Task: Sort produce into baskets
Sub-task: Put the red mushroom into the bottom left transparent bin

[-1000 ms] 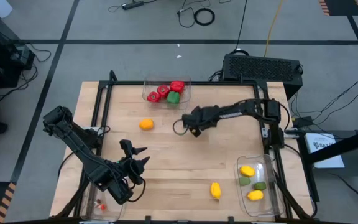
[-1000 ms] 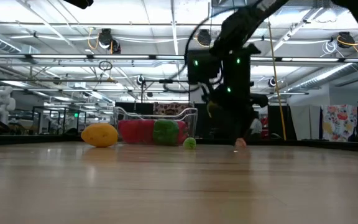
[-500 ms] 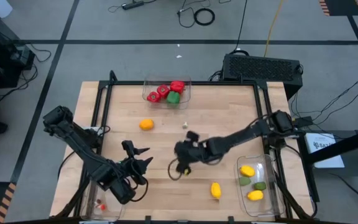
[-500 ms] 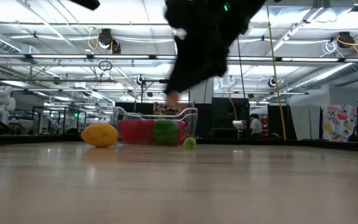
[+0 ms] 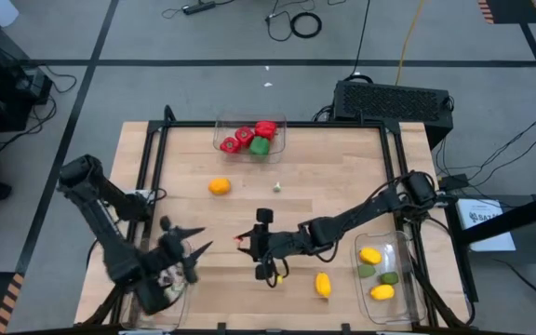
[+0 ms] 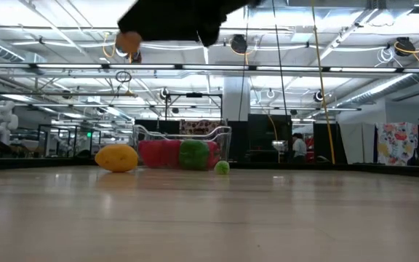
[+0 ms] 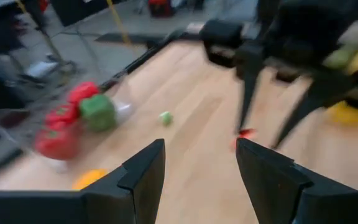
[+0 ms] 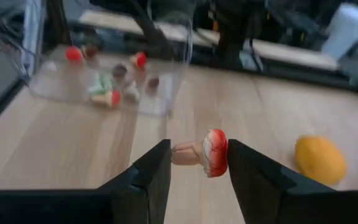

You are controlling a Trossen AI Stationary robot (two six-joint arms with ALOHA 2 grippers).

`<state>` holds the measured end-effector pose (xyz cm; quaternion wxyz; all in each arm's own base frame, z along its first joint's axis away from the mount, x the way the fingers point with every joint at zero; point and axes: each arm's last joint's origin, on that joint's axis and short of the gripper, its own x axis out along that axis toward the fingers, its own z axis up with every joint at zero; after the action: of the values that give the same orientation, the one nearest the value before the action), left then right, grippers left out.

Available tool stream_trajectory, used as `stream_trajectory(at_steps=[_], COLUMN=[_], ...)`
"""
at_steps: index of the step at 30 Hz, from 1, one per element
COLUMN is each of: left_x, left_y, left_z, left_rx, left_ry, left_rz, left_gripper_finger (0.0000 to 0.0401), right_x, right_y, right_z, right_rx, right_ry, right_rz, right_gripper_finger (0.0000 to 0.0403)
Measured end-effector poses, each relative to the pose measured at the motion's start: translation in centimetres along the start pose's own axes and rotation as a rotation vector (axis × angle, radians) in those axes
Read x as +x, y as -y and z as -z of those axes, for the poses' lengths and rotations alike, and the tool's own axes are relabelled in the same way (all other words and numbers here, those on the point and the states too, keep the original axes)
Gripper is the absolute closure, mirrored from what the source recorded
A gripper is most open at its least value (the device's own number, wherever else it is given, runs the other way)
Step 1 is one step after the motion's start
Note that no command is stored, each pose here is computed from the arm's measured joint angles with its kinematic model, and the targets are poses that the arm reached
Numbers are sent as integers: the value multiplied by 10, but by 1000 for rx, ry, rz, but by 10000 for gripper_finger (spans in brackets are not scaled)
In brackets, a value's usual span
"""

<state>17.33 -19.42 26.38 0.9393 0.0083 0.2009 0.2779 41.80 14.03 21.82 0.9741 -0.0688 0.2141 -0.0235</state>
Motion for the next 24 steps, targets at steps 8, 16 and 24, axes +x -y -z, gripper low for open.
stream_trajectory(at_steps=[8,16,24], left_x=[-25,-27,-23], left_y=[-1,15,37], left_z=[40,44,26], left_rx=[-347,-515,-550], left_ry=[114,148,204], left_rz=[140,215,239], left_gripper_finger=[196,196,183], right_x=[-4,-9,-10], right_y=[-6,-13,-14], right_z=[-18,-27,-28], right_rx=[-109,-232,-288], right_ry=[181,275,291], right_rz=[-6,3,16], right_gripper_finger=[254,254,254])
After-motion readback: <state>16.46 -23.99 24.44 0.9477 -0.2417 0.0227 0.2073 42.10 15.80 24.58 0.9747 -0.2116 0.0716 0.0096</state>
